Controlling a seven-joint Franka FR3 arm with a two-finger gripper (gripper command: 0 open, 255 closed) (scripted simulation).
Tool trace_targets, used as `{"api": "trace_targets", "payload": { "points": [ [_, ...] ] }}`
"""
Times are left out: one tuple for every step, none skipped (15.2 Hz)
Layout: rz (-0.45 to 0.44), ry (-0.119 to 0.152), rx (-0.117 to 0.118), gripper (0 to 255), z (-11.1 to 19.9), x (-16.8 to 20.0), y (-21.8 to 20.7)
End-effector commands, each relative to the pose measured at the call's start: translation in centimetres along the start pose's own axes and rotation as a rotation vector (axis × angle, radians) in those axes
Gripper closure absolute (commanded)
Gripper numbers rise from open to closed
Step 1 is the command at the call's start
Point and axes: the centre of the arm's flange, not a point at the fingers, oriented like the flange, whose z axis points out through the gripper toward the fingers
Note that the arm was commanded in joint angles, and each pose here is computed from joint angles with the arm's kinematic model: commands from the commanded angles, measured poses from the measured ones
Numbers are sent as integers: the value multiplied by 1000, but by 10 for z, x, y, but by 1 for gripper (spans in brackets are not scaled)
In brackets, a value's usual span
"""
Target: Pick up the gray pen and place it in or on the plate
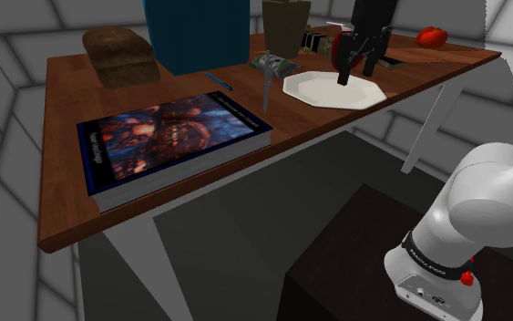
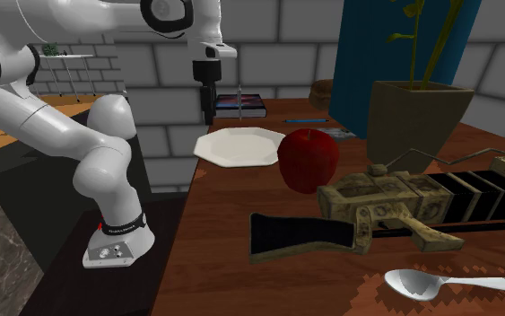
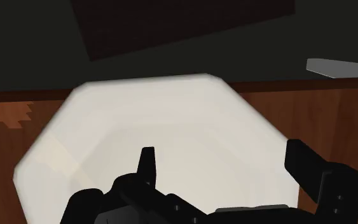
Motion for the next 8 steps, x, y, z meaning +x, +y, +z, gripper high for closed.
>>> {"api": "trace_targets", "payload": {
  "points": [
    [0,0,0,0,0,0,0],
    [16,-3,4,0,-6,4,-11],
    [32,-7,7,0,-11,8,-22],
    [47,-10,11,0,-17,12,-33],
    [63,-13,14,0,-23,16,-43],
    [79,-17,18,0,-28,20,-54],
    [95,-20,21,0,-34,25,-65],
    [110,-24,25,0,-40,30,-75]
  ]
}}
